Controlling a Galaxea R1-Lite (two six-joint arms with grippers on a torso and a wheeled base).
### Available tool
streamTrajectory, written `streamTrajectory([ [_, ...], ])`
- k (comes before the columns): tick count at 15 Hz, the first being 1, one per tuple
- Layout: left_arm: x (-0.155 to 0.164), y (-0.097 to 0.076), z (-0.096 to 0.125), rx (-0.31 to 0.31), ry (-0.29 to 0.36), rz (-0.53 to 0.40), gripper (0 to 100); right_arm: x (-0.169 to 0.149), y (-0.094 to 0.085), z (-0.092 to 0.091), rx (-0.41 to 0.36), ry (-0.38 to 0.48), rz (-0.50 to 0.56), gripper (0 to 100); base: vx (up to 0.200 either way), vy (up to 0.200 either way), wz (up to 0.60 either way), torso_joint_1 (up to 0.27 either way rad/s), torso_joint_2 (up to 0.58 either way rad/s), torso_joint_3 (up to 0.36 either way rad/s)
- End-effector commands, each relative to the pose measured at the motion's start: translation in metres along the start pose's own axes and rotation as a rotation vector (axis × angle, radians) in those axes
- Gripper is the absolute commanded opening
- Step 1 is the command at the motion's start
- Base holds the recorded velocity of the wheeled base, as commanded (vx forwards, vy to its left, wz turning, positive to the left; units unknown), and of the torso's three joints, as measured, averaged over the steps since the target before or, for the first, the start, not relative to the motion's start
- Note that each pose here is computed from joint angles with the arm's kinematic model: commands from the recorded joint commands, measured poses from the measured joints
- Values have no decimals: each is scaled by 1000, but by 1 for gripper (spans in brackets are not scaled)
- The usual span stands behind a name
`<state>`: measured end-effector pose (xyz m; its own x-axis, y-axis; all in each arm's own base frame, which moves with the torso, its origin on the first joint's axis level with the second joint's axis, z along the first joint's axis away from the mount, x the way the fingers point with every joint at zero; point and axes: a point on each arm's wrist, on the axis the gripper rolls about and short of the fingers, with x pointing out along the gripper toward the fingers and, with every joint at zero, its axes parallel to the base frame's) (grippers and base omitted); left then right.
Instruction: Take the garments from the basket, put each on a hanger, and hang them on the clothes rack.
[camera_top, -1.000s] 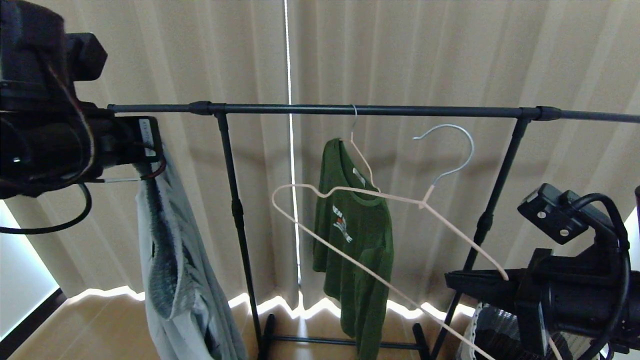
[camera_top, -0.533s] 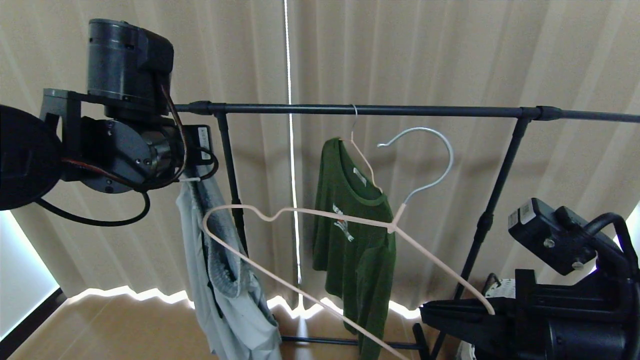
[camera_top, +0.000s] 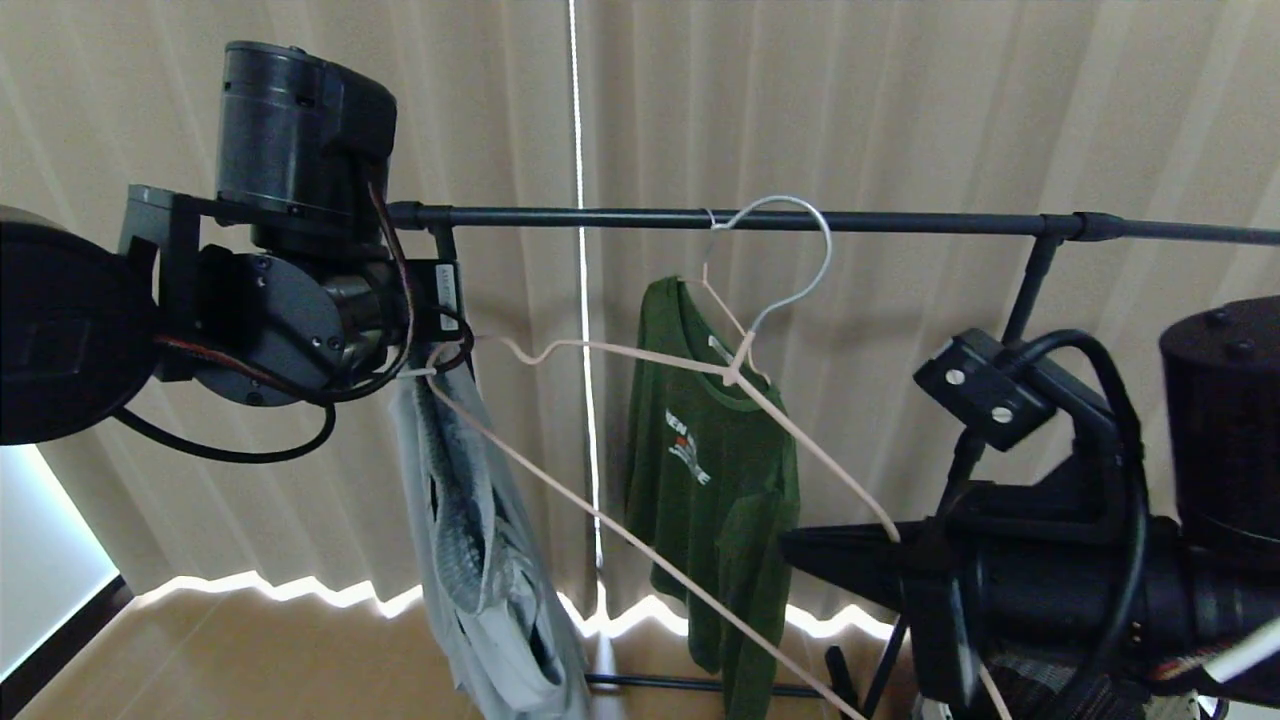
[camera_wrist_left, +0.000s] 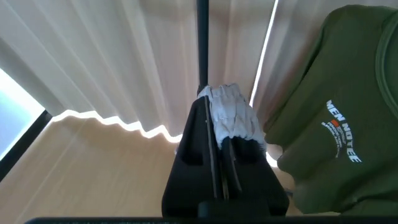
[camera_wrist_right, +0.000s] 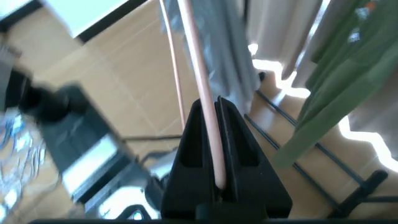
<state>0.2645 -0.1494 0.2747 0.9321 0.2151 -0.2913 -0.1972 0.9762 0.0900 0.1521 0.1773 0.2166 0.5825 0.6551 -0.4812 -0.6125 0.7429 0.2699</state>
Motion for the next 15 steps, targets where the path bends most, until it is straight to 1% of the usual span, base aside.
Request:
streamTrajectory([
  [1,-1,-2,-2,-1,2,-2,0,32,3,11,41,10,-67,0,0,0,0,0,0,0],
  [2,-1,-6,-3,-11,5,-8,0,38,4,14,66,1,-75,0,0,0,0,0,0,0],
  [3,0,-8,-5,-26,9,-13,0,43,4,17,73,-18,-81,0,0,0,0,0,0,0],
  [4,2,-13,-9,-41,20,-13,0,46,6,19,70,-57,-77,0,0,0,0,0,0,0],
  [5,3,-14,-10,-41,23,-12,0,46,6,19,69,-64,-73,0,0,0,0,0,0,0],
  [6,8,-18,-13,-48,26,14,0,49,13,18,59,-62,-53,0,0,0,0,0,0,0],
  [7,11,-20,-14,-44,25,38,0,50,14,17,54,-55,-50,0,0,0,0,0,0,0],
  [9,13,-20,-12,-54,12,58,0,48,18,16,48,-47,-34,0,0,0,0,0,0,0],
  [11,14,-20,-12,-56,10,60,0,40,26,16,41,-46,30,0,0,0,0,0,0,0],
  [12,14,-20,-12,-58,9,60,0,36,28,16,46,-38,80,0,0,0,0,0,0,0],
  [14,16,-22,-12,-64,2,58,0,27,30,19,91,-19,184,0,0,0,0,0,0,0],
  [15,17,-23,-11,-70,-4,57,0,28,30,18,93,-11,190,0,0,0,0,0,0,0],
])
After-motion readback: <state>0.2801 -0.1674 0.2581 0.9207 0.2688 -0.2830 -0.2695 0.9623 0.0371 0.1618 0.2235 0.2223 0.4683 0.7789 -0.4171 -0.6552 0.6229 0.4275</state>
